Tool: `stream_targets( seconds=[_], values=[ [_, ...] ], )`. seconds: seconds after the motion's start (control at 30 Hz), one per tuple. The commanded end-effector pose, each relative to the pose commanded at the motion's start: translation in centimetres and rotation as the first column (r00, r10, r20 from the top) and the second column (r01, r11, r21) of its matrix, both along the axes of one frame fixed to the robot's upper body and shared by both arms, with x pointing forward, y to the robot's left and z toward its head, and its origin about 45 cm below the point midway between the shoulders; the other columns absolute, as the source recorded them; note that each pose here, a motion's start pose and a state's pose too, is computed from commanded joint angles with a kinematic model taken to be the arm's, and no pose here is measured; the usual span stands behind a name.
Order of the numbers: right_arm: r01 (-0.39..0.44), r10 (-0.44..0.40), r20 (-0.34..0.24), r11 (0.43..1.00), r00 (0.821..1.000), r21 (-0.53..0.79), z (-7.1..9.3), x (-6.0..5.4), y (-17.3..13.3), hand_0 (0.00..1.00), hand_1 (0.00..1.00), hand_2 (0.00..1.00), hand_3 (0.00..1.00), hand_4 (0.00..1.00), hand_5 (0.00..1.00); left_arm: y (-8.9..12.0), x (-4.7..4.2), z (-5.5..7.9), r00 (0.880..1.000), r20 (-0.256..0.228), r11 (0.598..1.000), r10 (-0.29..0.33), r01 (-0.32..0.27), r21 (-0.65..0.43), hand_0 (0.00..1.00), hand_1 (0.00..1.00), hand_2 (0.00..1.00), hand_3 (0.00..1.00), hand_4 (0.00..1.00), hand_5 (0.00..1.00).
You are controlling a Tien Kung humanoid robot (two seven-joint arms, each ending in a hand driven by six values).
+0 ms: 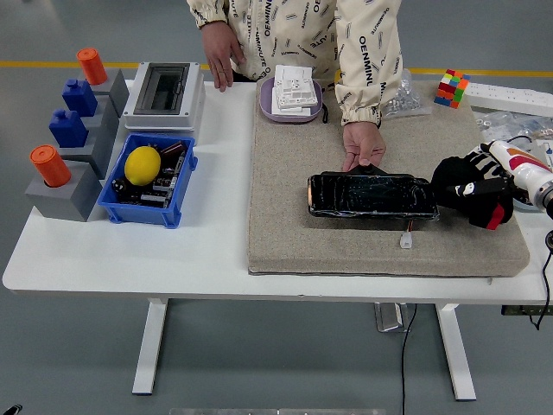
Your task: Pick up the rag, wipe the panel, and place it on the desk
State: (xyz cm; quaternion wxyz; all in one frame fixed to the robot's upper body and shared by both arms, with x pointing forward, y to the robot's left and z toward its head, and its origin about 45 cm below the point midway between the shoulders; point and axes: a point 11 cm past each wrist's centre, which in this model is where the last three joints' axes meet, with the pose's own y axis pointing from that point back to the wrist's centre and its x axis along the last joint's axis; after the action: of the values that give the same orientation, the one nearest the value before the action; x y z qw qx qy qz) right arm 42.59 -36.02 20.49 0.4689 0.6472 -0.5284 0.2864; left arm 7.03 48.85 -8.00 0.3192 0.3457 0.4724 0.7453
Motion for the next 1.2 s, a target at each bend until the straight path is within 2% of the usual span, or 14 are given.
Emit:
stream_targets(
  seconds=[0.17,0.5,0.97,1.0,1.17,1.2],
  values=[
    [0.006,-0.006,0.008,1.000,1.000,-0.001,0.27,0.05,-0.27,0.681,0.648,0.744,0.742,0.998,0.388,0.08,-0.25,-0.01,1.000,-0.005,1.000,0.004,-0.004,0.001,0.722,0.716,0.767,0.621,0.684,0.566],
    [0.004,-0.004,0.020,1.000,1.000,-0.008,0.87,0.33,-0.36,0.692,0.660,0.762,0.756,0.998,0.410,0.00,0.00,0.00,1.000,0.001,1.000,0.003,-0.003,0.000,0.721,0.715,0.767,0.622,0.685,0.565],
    [0.000,0.000,0.013,1.000,1.000,-0.017,0.84,0.33,-0.36,0.701,0.664,0.770,0.764,0.998,0.419,0.15,-0.41,0.00,1.000,-0.010,1.000,0.001,-0.001,0.002,0.721,0.715,0.767,0.623,0.686,0.566],
    [0.000,0.000,0.011,1.000,1.000,-0.018,0.84,0.33,-0.35,0.712,0.679,0.790,0.791,0.998,0.424,0.15,-0.42,0.00,1.000,-0.011,1.000,0.000,0.000,0.002,0.722,0.715,0.767,0.623,0.686,0.566],
    [-0.001,0.001,-0.005,1.000,1.000,-0.021,0.77,0.29,-0.37,0.712,0.679,0.790,0.791,0.998,0.424,0.20,-0.48,0.02,1.000,-0.013,1.000,-0.003,0.003,0.004,0.722,0.715,0.767,0.623,0.686,0.566],
    [-0.001,0.001,-0.005,1.000,1.000,-0.021,0.77,0.29,-0.37,0.753,0.722,0.837,0.848,0.998,0.440,0.21,-0.50,0.01,1.000,-0.014,1.000,-0.003,0.003,0.004,0.722,0.715,0.767,0.622,0.686,0.565]
  ],
)
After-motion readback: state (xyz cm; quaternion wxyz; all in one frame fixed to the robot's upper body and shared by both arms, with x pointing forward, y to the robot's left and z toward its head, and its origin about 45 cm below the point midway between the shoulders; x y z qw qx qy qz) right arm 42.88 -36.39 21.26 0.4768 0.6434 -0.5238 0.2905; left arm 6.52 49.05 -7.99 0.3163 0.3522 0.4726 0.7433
